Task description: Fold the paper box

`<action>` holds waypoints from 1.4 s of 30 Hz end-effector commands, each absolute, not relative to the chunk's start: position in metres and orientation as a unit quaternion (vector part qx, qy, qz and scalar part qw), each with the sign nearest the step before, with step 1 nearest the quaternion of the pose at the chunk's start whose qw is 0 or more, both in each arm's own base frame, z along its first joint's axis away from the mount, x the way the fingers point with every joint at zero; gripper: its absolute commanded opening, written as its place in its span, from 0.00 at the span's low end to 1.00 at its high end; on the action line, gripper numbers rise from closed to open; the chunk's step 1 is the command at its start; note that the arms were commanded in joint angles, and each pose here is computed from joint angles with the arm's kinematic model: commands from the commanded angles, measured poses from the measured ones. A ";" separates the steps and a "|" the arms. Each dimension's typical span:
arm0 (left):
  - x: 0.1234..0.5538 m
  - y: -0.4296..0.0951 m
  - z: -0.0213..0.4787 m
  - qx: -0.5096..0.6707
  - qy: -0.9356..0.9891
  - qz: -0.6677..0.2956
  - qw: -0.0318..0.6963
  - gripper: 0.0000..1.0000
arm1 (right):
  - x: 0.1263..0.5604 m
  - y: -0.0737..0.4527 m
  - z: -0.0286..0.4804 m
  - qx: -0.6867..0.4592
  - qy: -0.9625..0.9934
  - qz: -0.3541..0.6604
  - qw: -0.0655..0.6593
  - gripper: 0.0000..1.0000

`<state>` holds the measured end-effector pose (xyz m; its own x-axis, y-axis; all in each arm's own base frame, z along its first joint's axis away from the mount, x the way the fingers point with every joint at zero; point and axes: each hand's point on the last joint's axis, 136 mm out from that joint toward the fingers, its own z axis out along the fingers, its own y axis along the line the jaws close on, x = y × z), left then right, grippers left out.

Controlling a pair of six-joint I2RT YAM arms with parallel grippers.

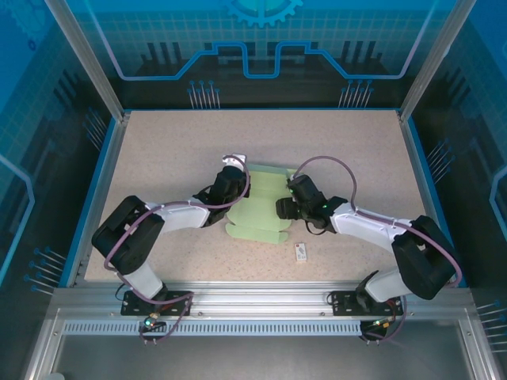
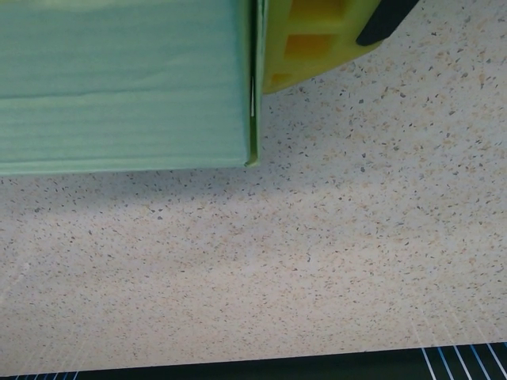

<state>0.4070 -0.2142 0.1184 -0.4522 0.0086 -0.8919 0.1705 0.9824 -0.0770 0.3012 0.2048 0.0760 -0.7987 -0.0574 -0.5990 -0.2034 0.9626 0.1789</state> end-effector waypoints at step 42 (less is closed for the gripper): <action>0.418 -0.202 0.141 0.013 0.842 -0.115 0.526 0.05 | 0.282 0.221 0.139 -0.252 0.891 0.178 0.333 0.59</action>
